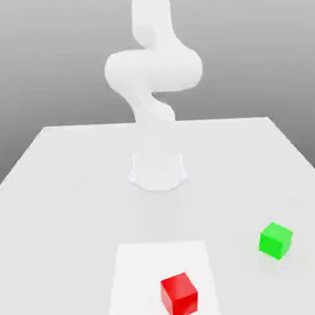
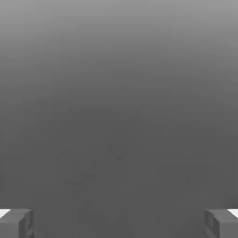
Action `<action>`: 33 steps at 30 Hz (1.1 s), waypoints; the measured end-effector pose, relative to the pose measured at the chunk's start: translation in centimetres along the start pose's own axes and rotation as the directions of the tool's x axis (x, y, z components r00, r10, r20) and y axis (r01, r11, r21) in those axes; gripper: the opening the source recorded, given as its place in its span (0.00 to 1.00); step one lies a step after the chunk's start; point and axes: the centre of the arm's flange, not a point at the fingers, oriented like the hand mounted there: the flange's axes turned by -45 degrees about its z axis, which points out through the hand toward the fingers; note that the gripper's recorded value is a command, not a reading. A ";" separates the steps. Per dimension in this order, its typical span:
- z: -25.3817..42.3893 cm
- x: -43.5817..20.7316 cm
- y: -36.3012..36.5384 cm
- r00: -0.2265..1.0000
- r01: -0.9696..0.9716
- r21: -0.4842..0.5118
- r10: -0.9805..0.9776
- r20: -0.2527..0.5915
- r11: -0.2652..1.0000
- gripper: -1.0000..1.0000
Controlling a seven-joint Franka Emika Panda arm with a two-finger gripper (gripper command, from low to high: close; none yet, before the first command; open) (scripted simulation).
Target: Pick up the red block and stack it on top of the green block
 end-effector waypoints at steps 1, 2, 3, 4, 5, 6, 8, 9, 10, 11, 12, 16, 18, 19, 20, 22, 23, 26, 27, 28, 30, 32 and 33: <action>2.2 -0.1 0.0 0.999 0.014 0.009 -0.014 0.032 1.000 0.50; 4.3 -0.3 -0.1 0.998 0.027 0.017 -0.028 0.062 0.999 0.50; 6.4 -0.6 -0.1 0.995 0.040 0.025 -0.042 0.091 0.999 0.50; 8.4 -1.0 -0.2 0.991 0.053 0.034 -0.056 0.120 0.998 0.50; 10.3 -1.4 -0.3 0.986 0.064 0.042 -0.070 0.148 0.997 0.50; 12.3 -2.0 -0.4 0.981 0.077 0.051 -0.084 0.176 0.996 0.50; 16.1 -3.3 -0.7 0.966 0.100 0.069 -0.113 0.231 0.993 0.50; 17.9 -4.0 -0.8 0.958 0.112 0.078 -0.128 0.258 0.991 0.50; 19.8 -4.8 -1.0 0.948 0.123 0.088 -0.143 0.285 0.989 0.50; 21.5 -5.7 -1.1 0.937 0.134 0.097 -0.158 0.311 0.986 0.50; 23.3 -6.7 -1.3 0.926 0.145 0.107 -0.173 0.336 0.984 0.50; 29.7 -11.2 -1.8 0.870 0.187 0.145 -0.233 0.434 0.971 0.50; 32.6 -13.8 -2.1 0.836 0.209 0.167 -0.264 0.480 0.964 0.50; 33.9 -15.2 -2.3 0.818 0.219 0.178 -0.280 0.502 0.959 0.50; 35.2 -16.6 -2.4 0.799 0.230 0.189 -0.296 0.524 0.955 0.50; 37.6 -19.6 -2.4 0.759 0.247 0.208 -0.322 0.566 0.946 0.50; 38.7 -21.1 -2.4 0.737 0.255 0.218 -0.336 0.586 0.942 0.50; 41.8 -24.7 -2.4 0.702 0.269 0.235 -0.358 0.616 0.934 0.50; 42.7 -25.6 -2.4 0.699 0.271 0.237 -0.359 0.618 0.933 0.50; 43.7 -26.5 -2.4 0.698 0.271 0.237 -0.360 0.619 0.933 0.50; 45.2 -28.0 -2.4 0.697 0.271 0.238 -0.360 0.620 0.933 0.00; 45.2 -28.0 -2.4 0.697 0.271 0.238 -0.360 0.620 0.933 0.00; 45.2 -28.0 -2.4 0.697 0.271 0.238 -0.360 0.620 0.933 0.00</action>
